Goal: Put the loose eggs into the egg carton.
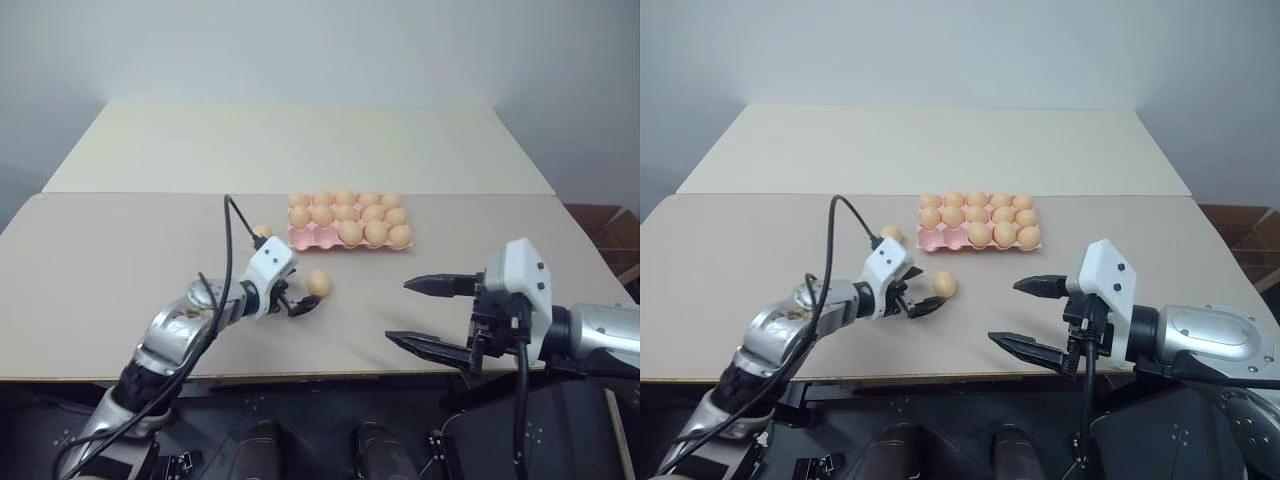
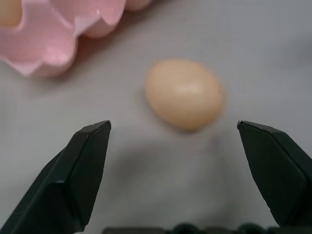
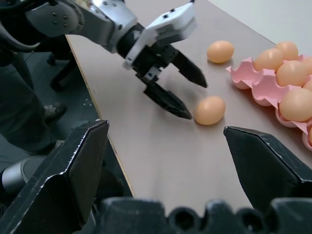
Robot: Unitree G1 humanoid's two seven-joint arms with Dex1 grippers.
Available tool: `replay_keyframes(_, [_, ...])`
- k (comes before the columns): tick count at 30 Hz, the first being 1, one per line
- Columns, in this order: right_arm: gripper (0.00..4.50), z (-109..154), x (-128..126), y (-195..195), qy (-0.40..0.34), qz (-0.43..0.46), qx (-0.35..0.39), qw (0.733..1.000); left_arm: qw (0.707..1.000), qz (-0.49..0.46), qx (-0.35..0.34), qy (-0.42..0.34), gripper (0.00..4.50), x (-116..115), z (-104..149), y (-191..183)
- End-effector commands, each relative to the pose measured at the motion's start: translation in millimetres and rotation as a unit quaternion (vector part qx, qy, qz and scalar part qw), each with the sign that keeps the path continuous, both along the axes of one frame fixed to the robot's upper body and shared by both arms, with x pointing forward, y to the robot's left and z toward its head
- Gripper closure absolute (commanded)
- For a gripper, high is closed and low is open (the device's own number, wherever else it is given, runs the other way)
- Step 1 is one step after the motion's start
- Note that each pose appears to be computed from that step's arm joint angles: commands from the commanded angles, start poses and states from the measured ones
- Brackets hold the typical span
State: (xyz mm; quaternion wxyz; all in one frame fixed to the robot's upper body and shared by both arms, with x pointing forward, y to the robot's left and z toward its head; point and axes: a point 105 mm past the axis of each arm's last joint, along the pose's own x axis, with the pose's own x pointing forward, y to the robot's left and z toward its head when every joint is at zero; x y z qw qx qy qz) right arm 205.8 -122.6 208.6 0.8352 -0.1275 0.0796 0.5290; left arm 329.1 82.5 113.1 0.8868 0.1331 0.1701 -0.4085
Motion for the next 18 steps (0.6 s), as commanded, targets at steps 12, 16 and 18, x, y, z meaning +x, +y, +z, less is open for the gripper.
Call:
replay_keyframes(12, [0.00, 5, 0, -5, -0.040, -0.005, -0.020, 0.999, 0.998, -0.062, -0.005, -0.019, 1.18, 7, 6, -27])
replay_keyframes(16, [0.00, 7, 2, -10, -0.046, -0.013, -0.021, 0.999, 0.998, -0.062, -0.009, -0.031, 2.35, 7, 12, -24])
replay_keyframes(18, [0.00, 9, 5, -12, -0.051, -0.019, -0.019, 0.998, 0.997, -0.059, -0.011, -0.048, 2.44, 8, 19, -22])
